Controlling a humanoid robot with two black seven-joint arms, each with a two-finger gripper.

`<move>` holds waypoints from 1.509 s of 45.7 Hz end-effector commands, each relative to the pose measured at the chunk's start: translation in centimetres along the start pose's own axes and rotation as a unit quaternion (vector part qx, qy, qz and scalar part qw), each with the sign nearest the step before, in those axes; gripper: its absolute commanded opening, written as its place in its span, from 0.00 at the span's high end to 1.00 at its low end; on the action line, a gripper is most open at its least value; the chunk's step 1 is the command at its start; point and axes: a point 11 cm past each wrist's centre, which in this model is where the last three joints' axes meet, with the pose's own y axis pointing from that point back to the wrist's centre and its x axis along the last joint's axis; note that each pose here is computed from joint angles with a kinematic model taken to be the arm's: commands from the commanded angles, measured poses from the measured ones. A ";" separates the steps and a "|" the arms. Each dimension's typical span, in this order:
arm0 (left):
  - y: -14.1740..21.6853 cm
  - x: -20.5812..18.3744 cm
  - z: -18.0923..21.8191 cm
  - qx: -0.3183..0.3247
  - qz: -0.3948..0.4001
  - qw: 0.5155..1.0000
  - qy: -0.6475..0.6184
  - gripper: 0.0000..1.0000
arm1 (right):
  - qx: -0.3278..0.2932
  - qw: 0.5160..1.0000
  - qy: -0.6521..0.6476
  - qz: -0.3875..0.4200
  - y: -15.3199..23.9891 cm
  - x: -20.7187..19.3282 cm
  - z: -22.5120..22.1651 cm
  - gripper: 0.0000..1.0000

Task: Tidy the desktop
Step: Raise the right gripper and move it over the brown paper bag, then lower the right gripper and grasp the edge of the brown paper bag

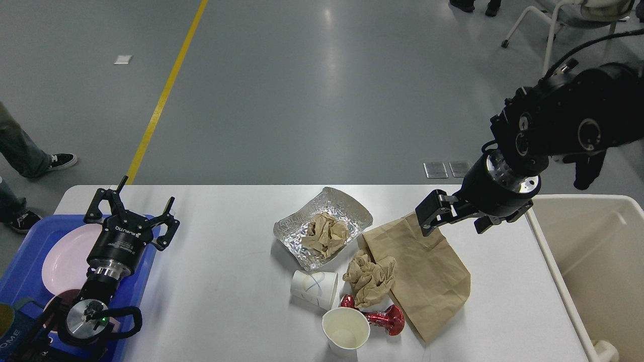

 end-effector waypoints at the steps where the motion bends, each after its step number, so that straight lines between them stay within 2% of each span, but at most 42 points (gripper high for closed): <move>1: 0.0 0.0 0.0 0.000 0.000 1.000 0.000 0.04 | -0.011 1.000 -0.004 0.024 -3.4 1.6 2.0 0.00; 11: 0.0 0.0 0.0 0.000 0.000 1.000 0.000 0.04 | -0.019 0.997 -0.012 0.069 -10.3 0.8 5.3 0.00; 20: 0.0 0.0 0.0 0.000 0.000 1.000 0.000 0.04 | -0.029 0.997 -0.017 0.072 -15.9 -0.7 7.7 0.00; 37: 0.0 0.0 0.0 0.000 -0.001 1.000 0.000 0.04 | -0.017 0.998 -0.004 0.067 -19.8 -3.2 6.5 0.00; 49: 0.0 0.0 0.0 0.000 0.000 1.000 0.000 0.04 | -0.017 0.993 0.006 0.113 -20.9 -3.2 6.6 0.00; 51: 0.0 0.0 0.0 0.000 0.000 1.000 0.000 0.04 | -0.018 0.993 0.008 0.118 -20.8 -3.1 6.6 0.06; 54: 0.0 0.0 0.0 0.000 0.000 1.000 0.000 0.04 | -0.021 0.992 0.009 0.121 -20.6 -3.1 6.9 0.22; 56: 0.0 0.0 0.0 0.000 0.000 1.000 0.000 0.04 | -0.024 0.993 0.012 0.117 -20.6 -3.2 7.0 0.36; 57: 0.0 0.0 0.0 0.000 0.000 1.000 0.000 0.04 | -0.027 0.993 0.019 0.115 -20.5 -3.3 7.2 0.54; 63: 0.0 0.0 0.0 0.000 0.000 1.000 0.000 0.04 | -0.027 0.994 0.026 0.101 -20.6 -4.1 7.2 0.93; 66: 0.0 0.0 0.0 0.000 0.000 1.000 0.000 0.04 | -0.026 0.994 0.025 0.099 -20.7 -4.3 7.2 1.00; 69: 0.0 0.0 0.0 0.000 0.000 1.000 0.000 0.04 | -0.026 0.995 0.025 0.091 -20.8 -4.6 7.0 1.00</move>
